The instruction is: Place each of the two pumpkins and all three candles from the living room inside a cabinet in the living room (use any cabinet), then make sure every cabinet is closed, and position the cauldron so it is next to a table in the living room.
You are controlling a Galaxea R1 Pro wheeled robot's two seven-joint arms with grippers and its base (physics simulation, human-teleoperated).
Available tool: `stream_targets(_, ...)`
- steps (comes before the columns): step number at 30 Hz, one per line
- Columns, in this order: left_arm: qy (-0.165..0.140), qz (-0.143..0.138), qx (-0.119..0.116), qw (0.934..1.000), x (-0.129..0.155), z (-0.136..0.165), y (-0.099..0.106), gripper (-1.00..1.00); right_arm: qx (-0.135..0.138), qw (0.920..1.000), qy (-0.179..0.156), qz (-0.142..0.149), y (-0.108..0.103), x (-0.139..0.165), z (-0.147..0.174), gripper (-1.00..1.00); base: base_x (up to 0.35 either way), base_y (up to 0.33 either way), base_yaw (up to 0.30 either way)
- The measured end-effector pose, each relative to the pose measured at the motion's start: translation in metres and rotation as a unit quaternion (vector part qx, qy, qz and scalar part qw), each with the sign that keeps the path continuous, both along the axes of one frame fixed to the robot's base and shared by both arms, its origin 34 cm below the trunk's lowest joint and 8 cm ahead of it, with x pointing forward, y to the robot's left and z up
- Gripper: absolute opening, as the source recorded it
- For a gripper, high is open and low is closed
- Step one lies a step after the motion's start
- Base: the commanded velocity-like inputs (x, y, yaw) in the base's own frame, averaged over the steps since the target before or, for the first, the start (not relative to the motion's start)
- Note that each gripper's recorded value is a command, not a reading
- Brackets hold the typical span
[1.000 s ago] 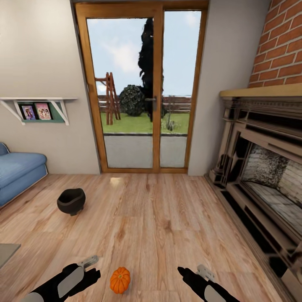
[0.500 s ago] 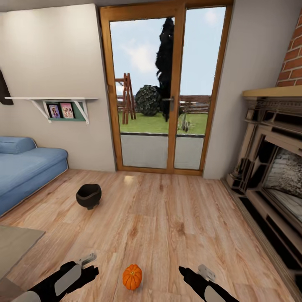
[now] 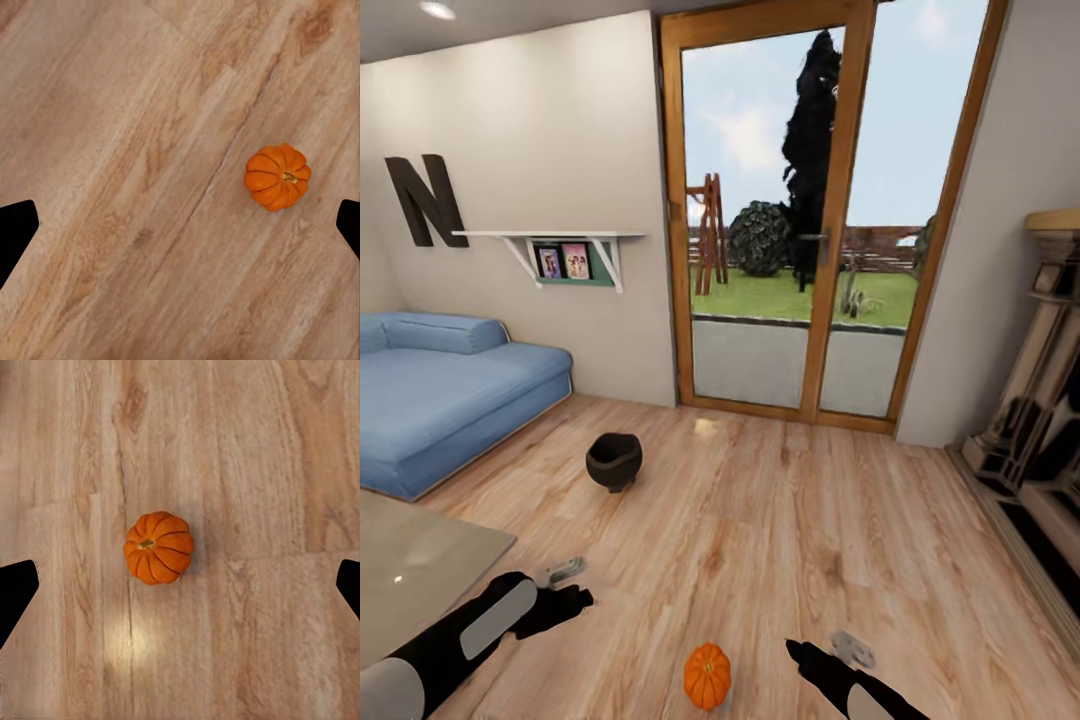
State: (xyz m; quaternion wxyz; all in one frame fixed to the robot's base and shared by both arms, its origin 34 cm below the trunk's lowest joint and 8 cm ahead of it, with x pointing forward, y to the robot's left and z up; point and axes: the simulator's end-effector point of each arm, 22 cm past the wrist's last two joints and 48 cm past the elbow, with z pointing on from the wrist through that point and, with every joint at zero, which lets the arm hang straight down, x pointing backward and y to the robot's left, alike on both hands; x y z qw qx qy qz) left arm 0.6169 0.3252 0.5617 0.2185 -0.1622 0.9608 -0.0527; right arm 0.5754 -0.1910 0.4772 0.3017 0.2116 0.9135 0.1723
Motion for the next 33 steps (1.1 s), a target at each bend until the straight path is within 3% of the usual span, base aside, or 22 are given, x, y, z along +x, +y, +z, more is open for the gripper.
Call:
stream_targets(5, 0.009, -0.007, -0.008, 0.9999, -0.003, -0.001, -0.006, 1.00, 0.000, 1.0000, 0.002, 0.000, 0.000, -0.001, -0.001, 1.00, 0.006, 0.000, 0.289)
stream_targets(11, 0.010, -0.011, -0.017, 0.9997, -0.002, 0.000, -0.014, 1.00, -0.021, 0.9995, 0.001, 0.021, -0.001, -0.003, -0.004, 1.00, -0.177, 0.000, 0.289)
stream_targets(21, 0.009, -0.014, -0.022, 0.9996, -0.001, 0.000, -0.020, 1.00, -0.024, 0.9994, 0.003, 0.023, -0.002, -0.004, -0.006, 1.00, -0.027, -0.005, 0.289)
stream_targets(27, 0.007, -0.018, -0.023, 0.9995, 0.000, 0.001, -0.024, 1.00, -0.026, 0.9993, 0.000, 0.025, -0.002, -0.003, -0.005, 1.00, 0.153, -0.214, 0.200)
stream_targets(33, 0.008, -0.019, -0.026, 0.9995, 0.000, 0.000, -0.027, 1.00, -0.035, 0.9989, -0.025, 0.017, -0.006, 0.006, 0.001, 1.00, 0.036, -0.294, 0.119)
